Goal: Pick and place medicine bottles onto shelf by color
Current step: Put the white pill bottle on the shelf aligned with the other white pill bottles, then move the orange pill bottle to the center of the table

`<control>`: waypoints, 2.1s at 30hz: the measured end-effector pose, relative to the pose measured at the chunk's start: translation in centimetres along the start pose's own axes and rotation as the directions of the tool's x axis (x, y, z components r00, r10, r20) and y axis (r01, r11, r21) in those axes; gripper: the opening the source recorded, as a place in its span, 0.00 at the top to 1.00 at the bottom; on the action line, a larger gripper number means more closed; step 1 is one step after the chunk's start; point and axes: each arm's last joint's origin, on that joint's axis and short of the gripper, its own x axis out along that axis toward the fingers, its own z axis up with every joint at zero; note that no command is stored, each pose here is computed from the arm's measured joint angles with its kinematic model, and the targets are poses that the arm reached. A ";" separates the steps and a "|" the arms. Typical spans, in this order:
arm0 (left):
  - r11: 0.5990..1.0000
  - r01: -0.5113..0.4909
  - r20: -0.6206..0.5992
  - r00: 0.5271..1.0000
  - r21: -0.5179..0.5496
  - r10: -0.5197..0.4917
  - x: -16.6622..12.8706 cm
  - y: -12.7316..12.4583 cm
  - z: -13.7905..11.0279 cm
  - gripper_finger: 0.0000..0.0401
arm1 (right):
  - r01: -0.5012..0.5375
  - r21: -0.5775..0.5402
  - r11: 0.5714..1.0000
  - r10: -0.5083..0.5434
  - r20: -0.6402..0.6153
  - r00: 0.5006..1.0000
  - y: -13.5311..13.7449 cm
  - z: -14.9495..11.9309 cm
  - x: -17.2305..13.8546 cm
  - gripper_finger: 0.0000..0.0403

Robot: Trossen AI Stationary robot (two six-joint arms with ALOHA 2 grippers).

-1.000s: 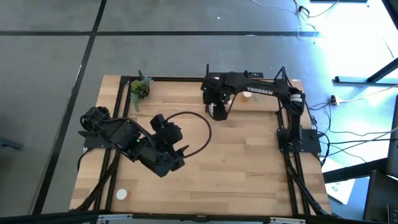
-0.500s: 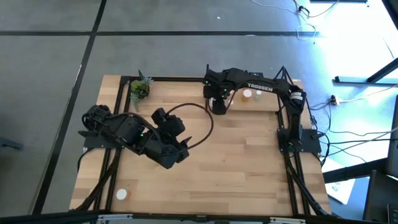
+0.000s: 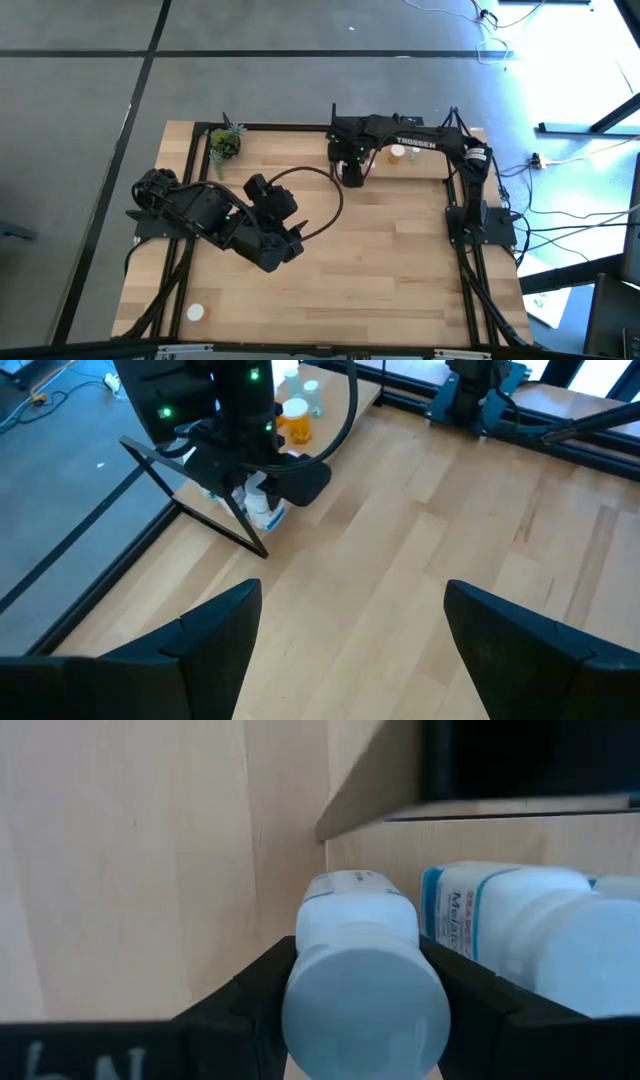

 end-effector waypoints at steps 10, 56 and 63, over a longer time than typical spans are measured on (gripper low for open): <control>1.000 0.000 0.000 1.000 0.000 0.000 0.0 0.0 0.0 0.23 | 0.039 0.005 0.999 -0.039 0.012 0.999 -0.6 0.0 0.0 0.56; 1.000 0.000 0.000 1.000 0.001 0.000 0.0 0.0 0.0 0.23 | 0.021 0.018 1.000 -0.021 -0.002 1.000 -0.8 0.1 1.0 0.47; 1.000 0.000 0.000 1.000 0.002 0.000 0.0 0.0 0.0 0.23 | 0.028 0.020 0.999 -0.028 -0.005 1.000 -0.9 0.1 1.0 0.38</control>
